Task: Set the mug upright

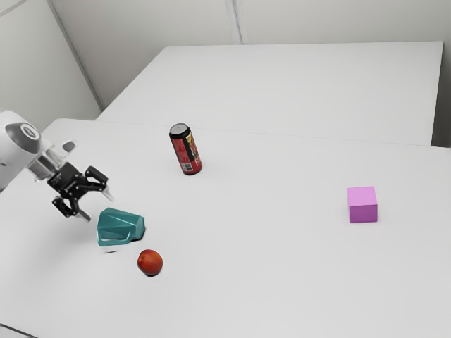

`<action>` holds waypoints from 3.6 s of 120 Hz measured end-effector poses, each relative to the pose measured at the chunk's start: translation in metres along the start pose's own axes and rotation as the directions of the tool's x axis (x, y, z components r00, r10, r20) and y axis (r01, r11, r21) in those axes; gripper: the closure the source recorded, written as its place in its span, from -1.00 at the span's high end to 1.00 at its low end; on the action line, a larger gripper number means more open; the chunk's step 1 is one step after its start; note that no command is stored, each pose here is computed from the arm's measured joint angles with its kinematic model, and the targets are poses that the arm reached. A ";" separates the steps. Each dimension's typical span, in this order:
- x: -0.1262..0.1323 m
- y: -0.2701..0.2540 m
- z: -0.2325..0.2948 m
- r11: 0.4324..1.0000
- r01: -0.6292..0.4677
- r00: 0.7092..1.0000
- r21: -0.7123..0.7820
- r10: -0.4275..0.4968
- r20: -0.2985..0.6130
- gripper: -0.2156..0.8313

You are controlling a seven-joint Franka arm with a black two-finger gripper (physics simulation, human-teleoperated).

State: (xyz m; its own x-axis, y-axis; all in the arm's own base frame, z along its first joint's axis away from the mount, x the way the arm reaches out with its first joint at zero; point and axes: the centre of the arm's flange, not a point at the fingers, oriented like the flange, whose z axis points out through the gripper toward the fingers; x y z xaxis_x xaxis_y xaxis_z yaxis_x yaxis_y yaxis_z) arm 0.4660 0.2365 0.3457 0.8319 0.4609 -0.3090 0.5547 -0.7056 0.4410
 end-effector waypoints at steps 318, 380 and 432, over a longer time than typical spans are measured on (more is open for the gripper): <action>0.013 0.080 0.040 0.958 -0.259 0.963 -0.126 0.266 0.040 -0.91; 0.000 0.168 0.059 0.901 -0.409 0.907 0.146 0.419 -0.038 -0.91; -0.005 0.205 0.072 0.845 -0.425 0.877 0.324 0.473 -0.084 -0.90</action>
State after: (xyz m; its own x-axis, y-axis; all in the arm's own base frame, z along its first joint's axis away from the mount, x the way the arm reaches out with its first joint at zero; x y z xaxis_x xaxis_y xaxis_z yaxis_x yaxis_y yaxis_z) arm 0.5747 0.0509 0.3767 0.9933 0.1153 0.0085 0.1103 -0.9667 0.2310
